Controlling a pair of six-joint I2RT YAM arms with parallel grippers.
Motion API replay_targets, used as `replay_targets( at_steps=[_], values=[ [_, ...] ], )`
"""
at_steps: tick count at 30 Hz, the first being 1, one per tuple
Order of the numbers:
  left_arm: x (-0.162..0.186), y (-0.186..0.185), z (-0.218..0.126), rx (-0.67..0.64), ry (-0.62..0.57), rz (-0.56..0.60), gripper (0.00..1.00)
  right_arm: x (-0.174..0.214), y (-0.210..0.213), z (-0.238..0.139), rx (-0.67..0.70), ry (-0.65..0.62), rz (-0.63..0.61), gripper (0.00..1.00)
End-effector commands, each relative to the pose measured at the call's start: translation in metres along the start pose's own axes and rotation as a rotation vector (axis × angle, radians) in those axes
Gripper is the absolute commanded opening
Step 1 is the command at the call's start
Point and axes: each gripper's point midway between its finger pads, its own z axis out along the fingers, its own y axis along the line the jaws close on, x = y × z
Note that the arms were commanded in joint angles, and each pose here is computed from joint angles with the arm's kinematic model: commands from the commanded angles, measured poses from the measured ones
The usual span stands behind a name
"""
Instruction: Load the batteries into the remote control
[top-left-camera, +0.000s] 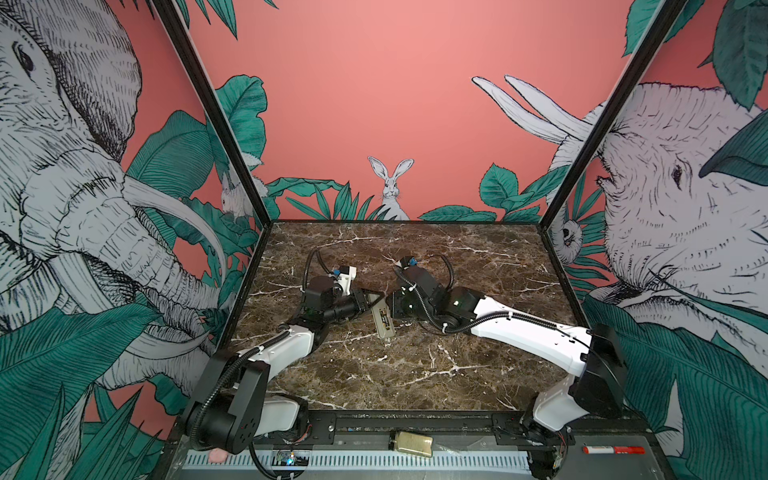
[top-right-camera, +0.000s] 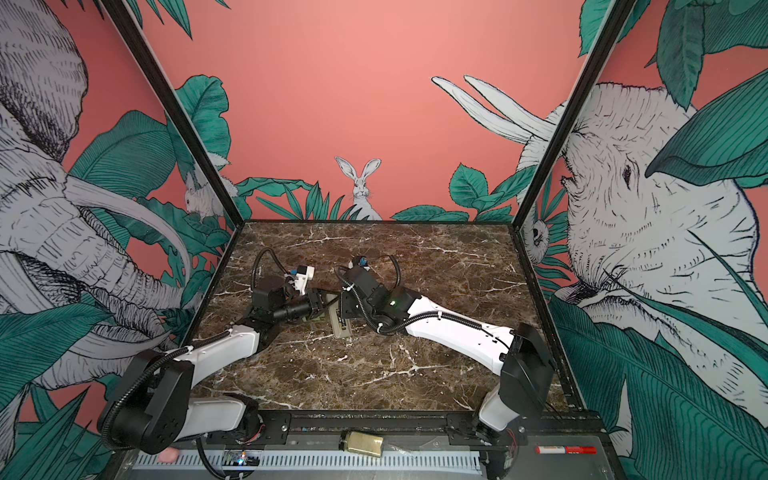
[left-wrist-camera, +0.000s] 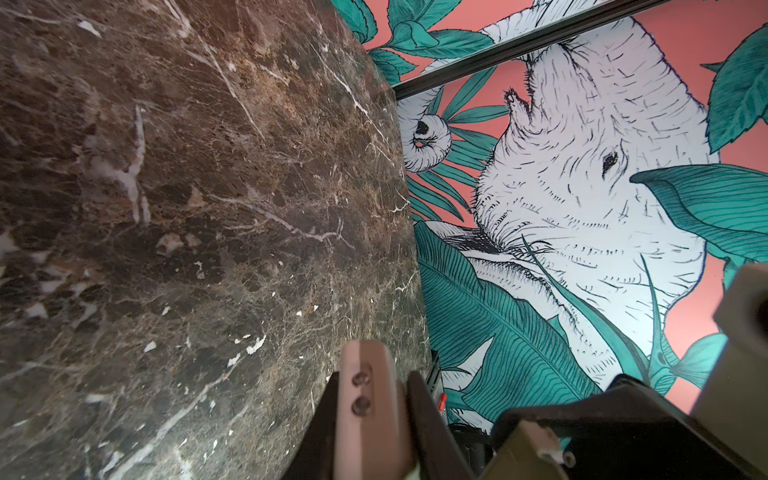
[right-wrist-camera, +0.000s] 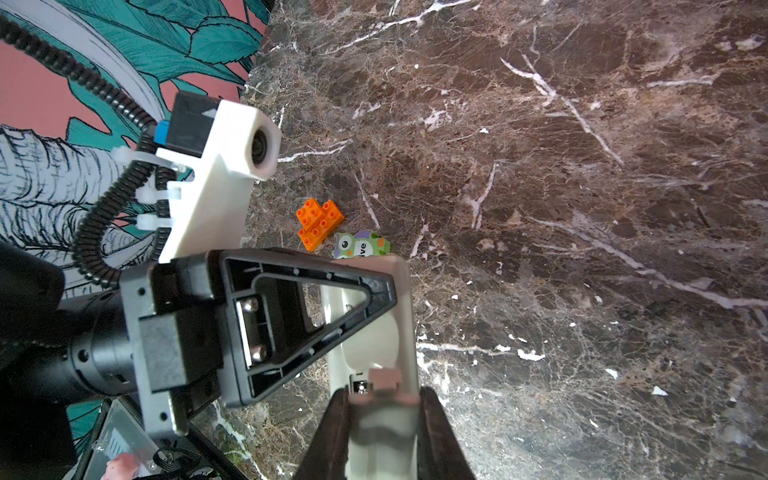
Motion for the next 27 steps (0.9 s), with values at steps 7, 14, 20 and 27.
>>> replay_targets(
  at_steps=[7,14,20,27],
  values=[
    [0.001,0.006,-0.005,-0.036,-0.008,0.021,0.0,0.022,-0.043,0.0,0.19,0.089,0.032,0.01],
    [0.018,0.023,-0.014,-0.093,0.004,0.012,0.0,0.071,-0.109,0.013,0.344,0.186,0.131,0.01],
    [0.026,0.025,-0.019,-0.096,0.015,0.014,0.0,0.102,-0.138,0.039,0.409,0.261,0.174,0.02],
    [0.031,0.025,-0.023,-0.094,0.016,0.02,0.0,0.122,-0.153,0.065,0.415,0.287,0.259,0.03]
  ],
)
